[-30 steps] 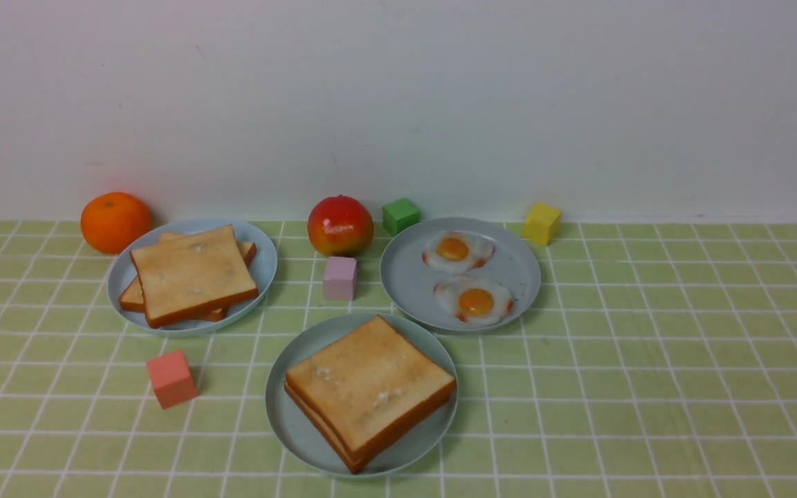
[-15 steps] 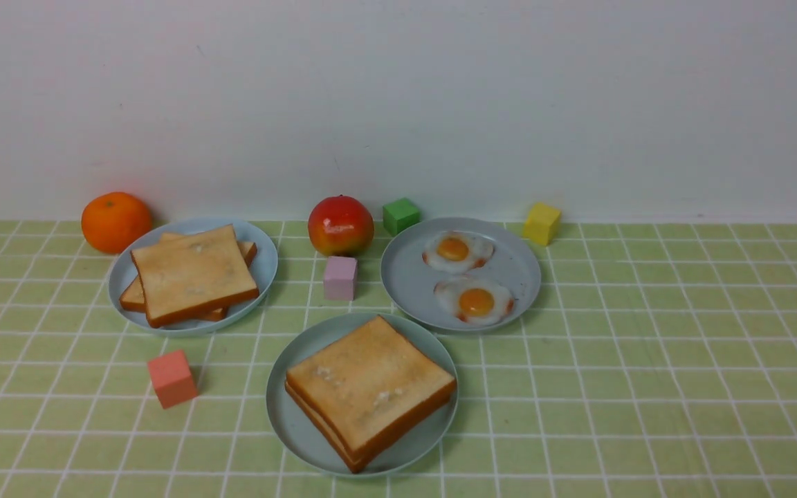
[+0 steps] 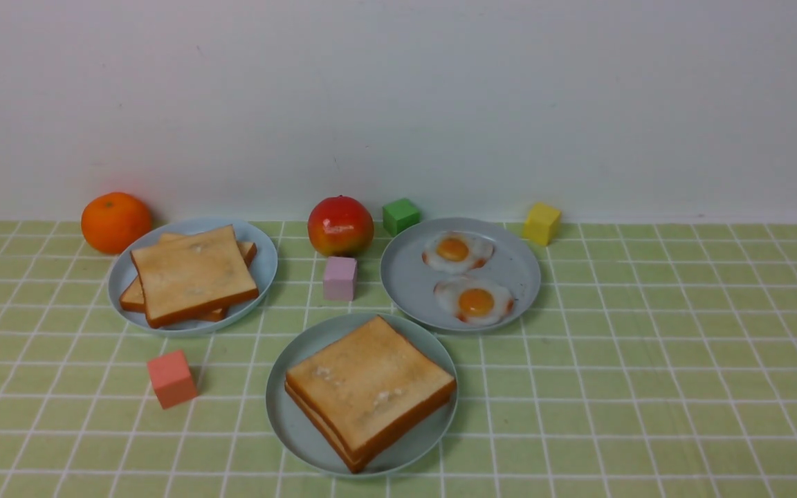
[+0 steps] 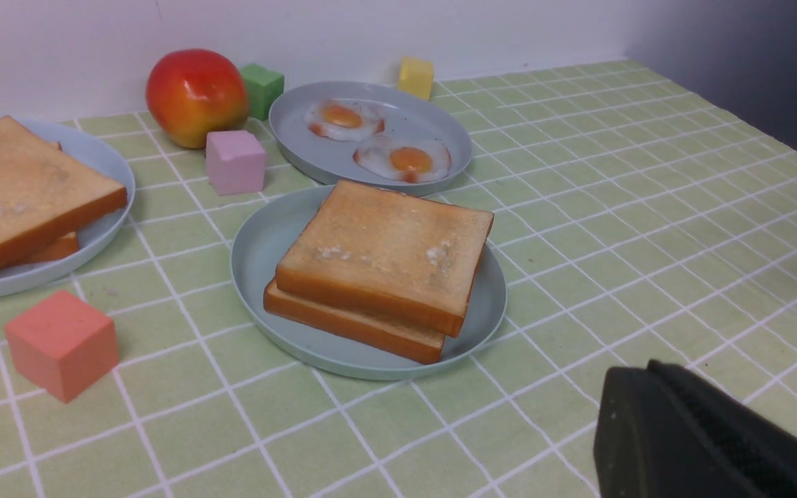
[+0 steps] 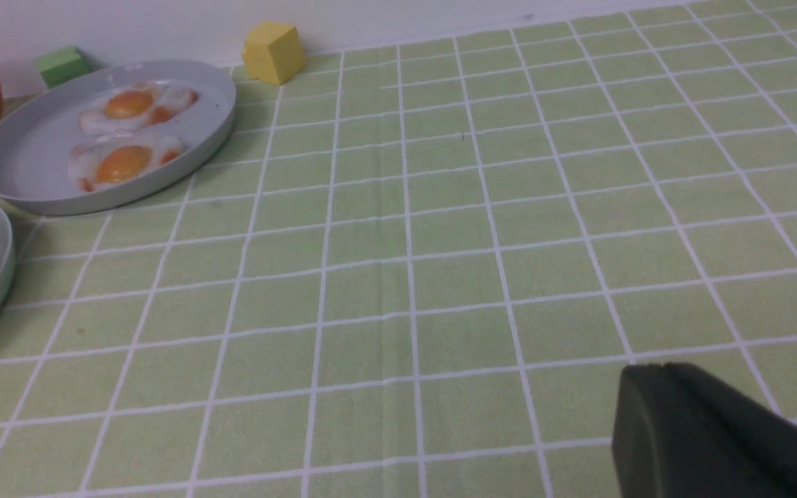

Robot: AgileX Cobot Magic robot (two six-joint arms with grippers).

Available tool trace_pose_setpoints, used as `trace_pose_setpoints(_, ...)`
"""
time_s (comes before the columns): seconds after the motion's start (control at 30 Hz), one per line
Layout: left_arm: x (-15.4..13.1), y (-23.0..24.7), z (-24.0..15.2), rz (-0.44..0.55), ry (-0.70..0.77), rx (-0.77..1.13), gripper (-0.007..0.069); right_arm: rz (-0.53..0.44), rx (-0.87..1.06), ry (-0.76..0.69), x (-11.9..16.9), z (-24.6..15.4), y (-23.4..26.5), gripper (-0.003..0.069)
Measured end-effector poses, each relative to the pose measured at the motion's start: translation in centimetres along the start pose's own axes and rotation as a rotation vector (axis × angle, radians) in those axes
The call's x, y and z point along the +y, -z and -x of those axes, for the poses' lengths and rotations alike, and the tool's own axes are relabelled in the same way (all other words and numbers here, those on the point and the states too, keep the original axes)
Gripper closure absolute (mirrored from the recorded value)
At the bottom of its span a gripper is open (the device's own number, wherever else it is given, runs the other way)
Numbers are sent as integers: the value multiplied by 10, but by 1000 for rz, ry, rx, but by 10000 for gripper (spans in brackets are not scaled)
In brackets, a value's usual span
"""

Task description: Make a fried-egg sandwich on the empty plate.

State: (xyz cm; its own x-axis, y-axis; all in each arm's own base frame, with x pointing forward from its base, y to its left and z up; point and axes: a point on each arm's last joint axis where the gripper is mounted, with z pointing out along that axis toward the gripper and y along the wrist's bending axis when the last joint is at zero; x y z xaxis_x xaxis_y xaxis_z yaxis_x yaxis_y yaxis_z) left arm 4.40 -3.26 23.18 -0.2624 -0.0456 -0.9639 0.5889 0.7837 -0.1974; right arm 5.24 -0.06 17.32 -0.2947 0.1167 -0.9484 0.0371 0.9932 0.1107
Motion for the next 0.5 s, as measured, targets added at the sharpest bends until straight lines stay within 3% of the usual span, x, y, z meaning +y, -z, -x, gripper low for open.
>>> trace_pose_setpoints(0.5,0,0,0,0,0,0,624,0,2,0,0,0,0,666)
